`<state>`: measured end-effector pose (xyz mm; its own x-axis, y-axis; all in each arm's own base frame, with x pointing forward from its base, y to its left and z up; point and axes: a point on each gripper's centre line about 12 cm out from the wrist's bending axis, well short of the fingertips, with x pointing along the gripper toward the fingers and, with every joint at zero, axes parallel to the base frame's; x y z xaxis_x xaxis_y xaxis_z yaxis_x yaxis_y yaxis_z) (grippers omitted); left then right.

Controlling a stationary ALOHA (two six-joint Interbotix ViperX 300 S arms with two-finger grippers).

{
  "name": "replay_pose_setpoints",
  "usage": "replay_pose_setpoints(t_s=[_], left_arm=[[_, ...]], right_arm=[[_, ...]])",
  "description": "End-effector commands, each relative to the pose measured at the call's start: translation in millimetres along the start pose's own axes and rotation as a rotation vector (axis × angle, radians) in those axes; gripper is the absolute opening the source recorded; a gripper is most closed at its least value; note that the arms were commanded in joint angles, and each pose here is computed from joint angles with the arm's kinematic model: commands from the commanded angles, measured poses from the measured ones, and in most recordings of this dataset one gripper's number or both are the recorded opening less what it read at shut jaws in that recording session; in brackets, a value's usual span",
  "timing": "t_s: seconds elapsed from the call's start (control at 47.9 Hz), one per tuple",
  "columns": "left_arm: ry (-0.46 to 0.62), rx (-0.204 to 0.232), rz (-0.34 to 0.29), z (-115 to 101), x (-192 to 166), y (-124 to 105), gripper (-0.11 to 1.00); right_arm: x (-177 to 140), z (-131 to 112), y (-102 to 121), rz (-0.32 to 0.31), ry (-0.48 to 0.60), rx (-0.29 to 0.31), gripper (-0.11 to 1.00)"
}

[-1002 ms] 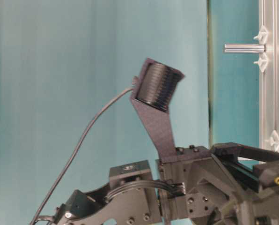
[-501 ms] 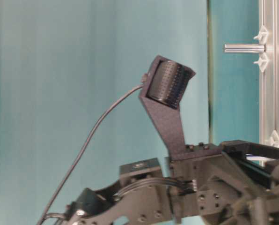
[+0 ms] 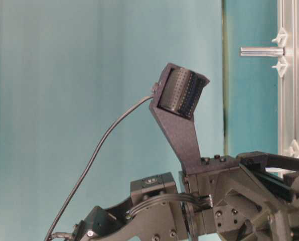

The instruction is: Insert the large gear onto the shaft.

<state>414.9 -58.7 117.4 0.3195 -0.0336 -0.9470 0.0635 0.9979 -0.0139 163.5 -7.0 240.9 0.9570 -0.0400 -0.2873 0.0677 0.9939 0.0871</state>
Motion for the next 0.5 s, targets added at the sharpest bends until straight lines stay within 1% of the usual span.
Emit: replay_pose_setpoints(t_s=[0.0,0.063,0.167,0.48], left_arm=[[0.015,0.002,0.000,-4.4,5.2,-1.0,0.91],[0.015,0.003,0.000,-4.7,4.9,-1.0,0.88],[0.014,0.003,0.000,-4.8,3.9,-0.9,0.79],[-0.003,0.015,0.000,-4.0,-4.9,-0.8,0.79]], right_arm=[[0.4,4.6,0.2,0.000,-0.012,0.011,0.70],[0.4,4.6,0.2,0.000,-0.012,0.011,0.70],[0.4,4.6,0.2,0.000,-0.012,0.011,0.70],[0.2,4.1,0.1,0.000,-0.012,0.011,0.70]])
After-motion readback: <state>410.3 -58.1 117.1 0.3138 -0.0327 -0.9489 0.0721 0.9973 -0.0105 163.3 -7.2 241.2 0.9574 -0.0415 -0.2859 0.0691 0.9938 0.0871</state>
